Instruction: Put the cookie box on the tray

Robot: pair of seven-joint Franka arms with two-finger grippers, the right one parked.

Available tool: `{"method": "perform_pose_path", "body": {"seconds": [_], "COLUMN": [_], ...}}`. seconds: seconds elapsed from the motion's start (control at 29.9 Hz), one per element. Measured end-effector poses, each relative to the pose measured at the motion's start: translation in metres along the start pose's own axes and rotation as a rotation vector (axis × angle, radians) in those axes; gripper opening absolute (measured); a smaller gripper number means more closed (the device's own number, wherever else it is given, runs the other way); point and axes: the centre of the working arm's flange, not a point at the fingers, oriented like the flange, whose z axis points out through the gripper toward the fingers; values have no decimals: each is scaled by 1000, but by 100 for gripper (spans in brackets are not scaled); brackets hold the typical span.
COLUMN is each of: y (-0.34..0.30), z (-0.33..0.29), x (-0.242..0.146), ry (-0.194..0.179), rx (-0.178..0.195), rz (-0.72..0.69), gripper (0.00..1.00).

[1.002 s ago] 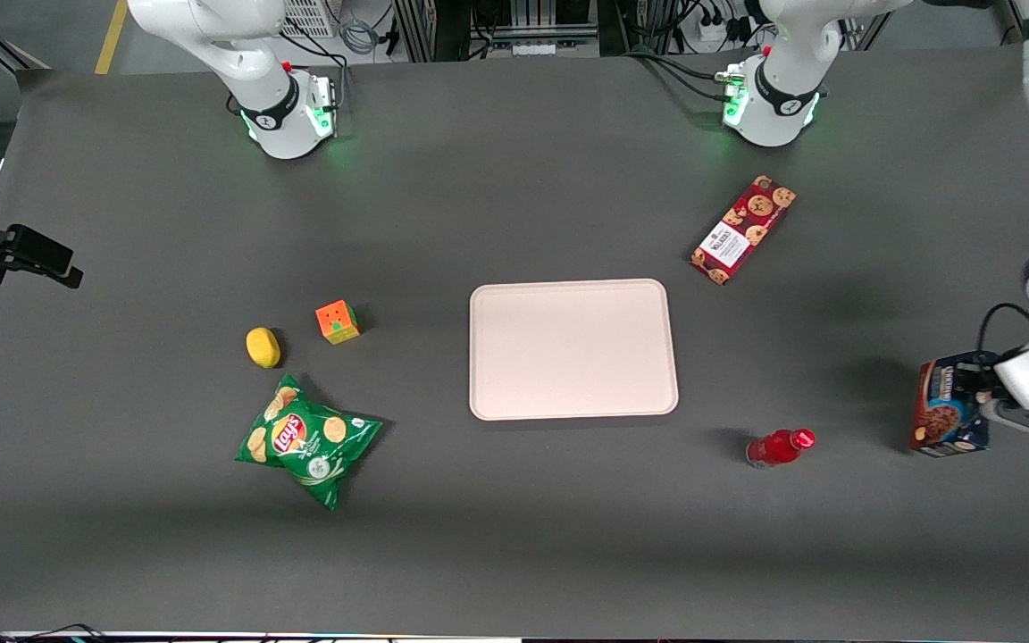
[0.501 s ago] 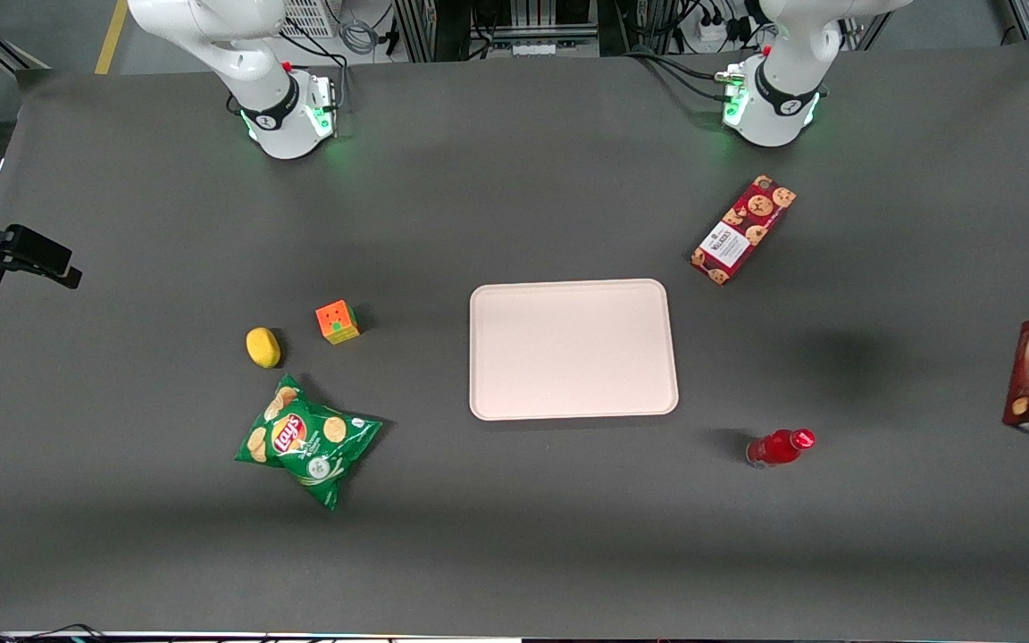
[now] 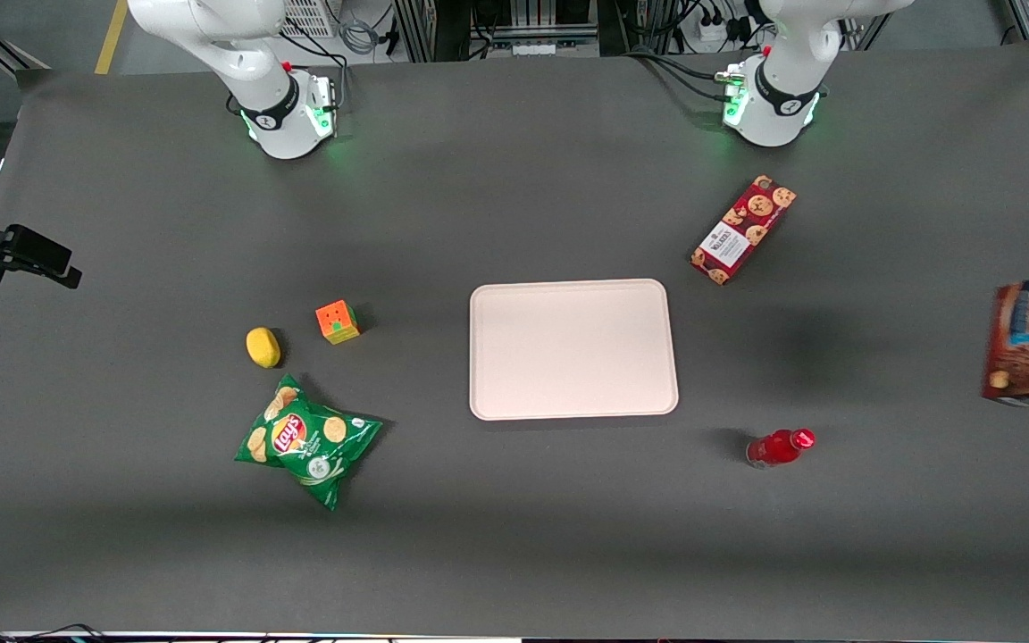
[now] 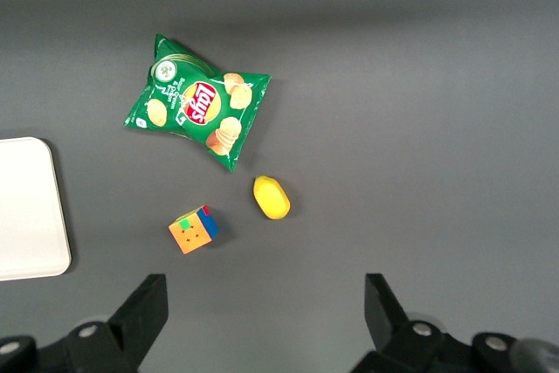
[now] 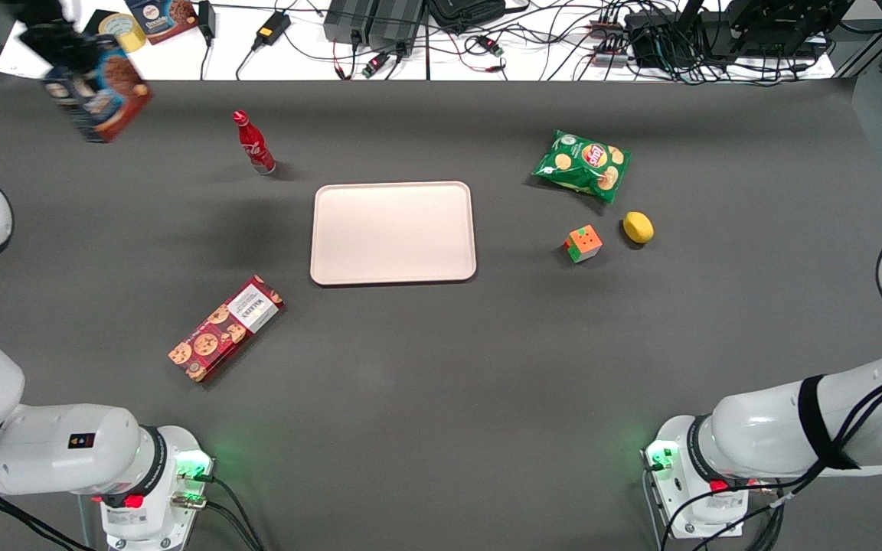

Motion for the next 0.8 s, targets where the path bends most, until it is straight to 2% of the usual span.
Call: {"method": "perform_pose_path", "body": {"seconds": [0.27,0.63,0.7,0.8], "y": [140,273,288,307], "z": [-8,14,25,45], "x": [13,19,21,24], "ry": [1,41,45,60], "rx": [-25,-71,-72,-51], "rz": [-144,-323,-336,-334], "gripper": [17,17,17,17]}}
